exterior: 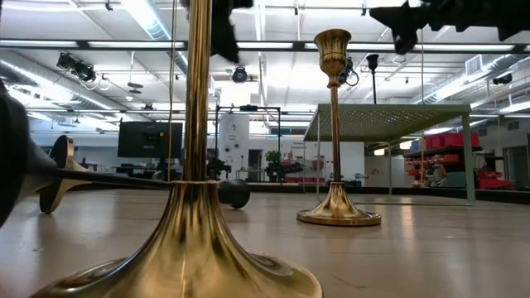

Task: Pick & Place candle stick holders
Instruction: Put the left light brown candle holder on the shelf

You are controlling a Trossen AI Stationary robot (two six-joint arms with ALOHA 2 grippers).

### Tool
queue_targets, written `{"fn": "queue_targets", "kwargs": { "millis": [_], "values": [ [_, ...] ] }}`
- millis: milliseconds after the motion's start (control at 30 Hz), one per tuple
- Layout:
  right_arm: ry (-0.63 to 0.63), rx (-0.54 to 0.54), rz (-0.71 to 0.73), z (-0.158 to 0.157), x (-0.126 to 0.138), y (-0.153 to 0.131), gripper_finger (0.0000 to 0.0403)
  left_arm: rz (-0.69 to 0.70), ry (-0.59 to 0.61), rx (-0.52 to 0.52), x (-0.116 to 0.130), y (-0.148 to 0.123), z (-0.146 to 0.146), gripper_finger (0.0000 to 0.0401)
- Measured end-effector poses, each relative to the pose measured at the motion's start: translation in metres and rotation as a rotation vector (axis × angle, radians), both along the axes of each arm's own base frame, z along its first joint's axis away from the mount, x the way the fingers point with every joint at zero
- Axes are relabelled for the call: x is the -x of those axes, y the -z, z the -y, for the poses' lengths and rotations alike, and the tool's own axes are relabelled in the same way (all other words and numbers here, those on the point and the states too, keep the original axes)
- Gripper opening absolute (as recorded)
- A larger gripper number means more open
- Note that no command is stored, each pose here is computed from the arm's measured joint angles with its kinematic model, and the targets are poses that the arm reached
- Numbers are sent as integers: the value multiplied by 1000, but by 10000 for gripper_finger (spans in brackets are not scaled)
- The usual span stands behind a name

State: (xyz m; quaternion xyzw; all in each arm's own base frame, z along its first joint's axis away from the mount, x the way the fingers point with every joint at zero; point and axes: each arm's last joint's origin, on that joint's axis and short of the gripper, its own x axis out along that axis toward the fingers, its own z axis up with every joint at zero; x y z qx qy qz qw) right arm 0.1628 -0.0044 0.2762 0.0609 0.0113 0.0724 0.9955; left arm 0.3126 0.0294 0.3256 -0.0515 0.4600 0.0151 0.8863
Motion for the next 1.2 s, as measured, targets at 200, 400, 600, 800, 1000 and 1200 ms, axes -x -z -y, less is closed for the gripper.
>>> {"fn": "queue_targets", "kwargs": {
  "millis": [200, 400, 600, 800, 1000, 1200],
  "values": [
    [3, -3, -31, -10, -11, 6, 212, -80, -151, 96, 24, 29, 14, 140],
    [14, -2, -40, -18, -17, 9, 212, -216, -260, 184, 34, 67, 37, 140],
    [37, 2, -53, -23, -20, 12, 212, -292, -421, 238, 42, 93, 48, 140],
    [33, 3, -52, -26, -21, 12, 212, -336, -532, 290, 44, 114, 58, 140],
    [53, 8, -49, -27, -21, 12, 212, -374, -550, 336, 35, 132, 70, 140],
    [53, 8, -48, -27, -21, 12, 212, -432, -567, 325, 29, 151, 79, 140]
  ]
}}
